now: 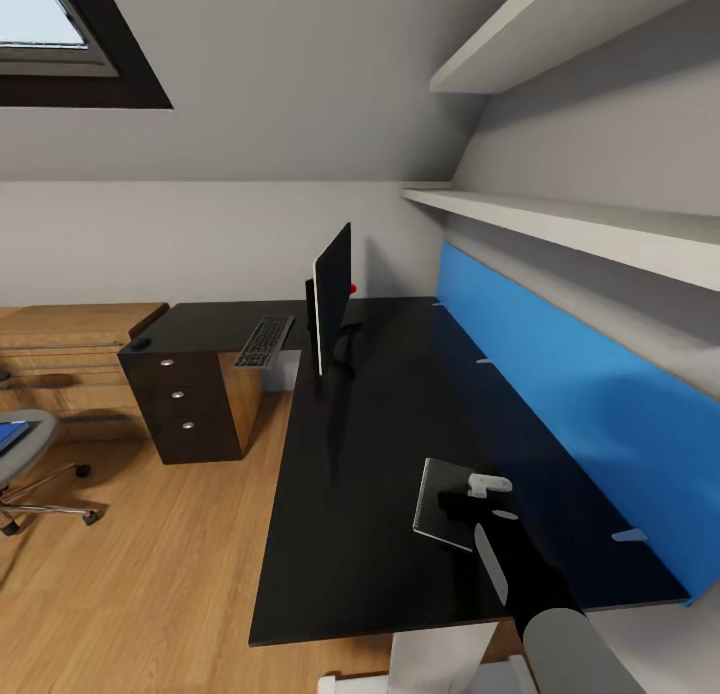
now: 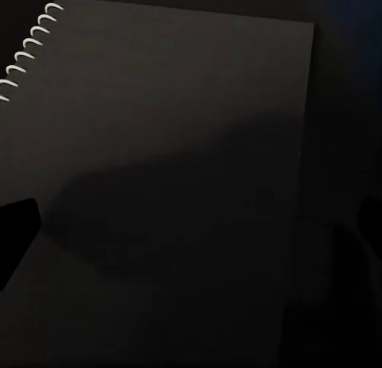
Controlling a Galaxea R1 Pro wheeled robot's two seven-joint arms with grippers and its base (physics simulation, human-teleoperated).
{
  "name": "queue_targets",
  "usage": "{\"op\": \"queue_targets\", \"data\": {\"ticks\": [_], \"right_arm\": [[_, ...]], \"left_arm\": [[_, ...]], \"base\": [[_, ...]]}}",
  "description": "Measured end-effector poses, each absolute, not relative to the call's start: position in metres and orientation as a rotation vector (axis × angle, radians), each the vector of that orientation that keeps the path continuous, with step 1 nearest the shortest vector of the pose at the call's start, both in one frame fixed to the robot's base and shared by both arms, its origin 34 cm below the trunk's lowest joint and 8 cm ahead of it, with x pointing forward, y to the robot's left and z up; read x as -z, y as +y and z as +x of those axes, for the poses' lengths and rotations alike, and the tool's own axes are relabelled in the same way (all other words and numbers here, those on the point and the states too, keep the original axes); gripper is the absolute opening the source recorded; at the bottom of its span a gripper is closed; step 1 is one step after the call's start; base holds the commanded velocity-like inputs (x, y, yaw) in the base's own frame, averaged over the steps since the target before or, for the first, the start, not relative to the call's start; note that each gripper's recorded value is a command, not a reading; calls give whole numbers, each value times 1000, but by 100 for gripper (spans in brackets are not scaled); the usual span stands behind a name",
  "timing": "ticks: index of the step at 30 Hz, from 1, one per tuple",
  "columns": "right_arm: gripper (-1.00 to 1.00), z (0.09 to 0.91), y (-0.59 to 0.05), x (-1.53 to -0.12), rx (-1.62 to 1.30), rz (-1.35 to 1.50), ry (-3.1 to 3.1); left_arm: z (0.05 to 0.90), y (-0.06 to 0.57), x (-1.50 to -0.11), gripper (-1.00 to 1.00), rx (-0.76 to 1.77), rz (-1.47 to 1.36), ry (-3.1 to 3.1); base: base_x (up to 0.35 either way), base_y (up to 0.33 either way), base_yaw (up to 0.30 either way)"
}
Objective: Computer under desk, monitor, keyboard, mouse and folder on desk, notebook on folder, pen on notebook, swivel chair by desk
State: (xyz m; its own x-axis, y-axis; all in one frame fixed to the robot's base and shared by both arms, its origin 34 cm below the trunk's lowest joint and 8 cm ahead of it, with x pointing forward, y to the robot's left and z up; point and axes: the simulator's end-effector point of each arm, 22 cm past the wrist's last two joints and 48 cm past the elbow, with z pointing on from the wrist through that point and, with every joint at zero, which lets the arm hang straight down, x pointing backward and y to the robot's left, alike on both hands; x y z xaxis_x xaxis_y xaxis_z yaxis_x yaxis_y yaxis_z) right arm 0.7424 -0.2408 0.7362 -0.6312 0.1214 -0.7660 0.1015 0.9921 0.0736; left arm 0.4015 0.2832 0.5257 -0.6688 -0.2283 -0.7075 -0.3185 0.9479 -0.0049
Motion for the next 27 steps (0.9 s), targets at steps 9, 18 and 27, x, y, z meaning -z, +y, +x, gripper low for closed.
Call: {"op": "queue_targets", "data": {"ticks": [9, 18, 27], "right_arm": [[100, 742, -241, -736, -29, 154, 2258], [100, 742, -241, -736, -30, 155, 2258], [100, 747, -241, -736, -34, 159, 2235]], "left_arm": [[401, 283, -526, 100, -152, -383, 2329], [402, 283, -526, 100, -151, -382, 2330], [402, 283, -516, 100, -152, -382, 2327]], "base": [[-1, 0, 0], [0, 0, 0], [0, 0, 0]]}}
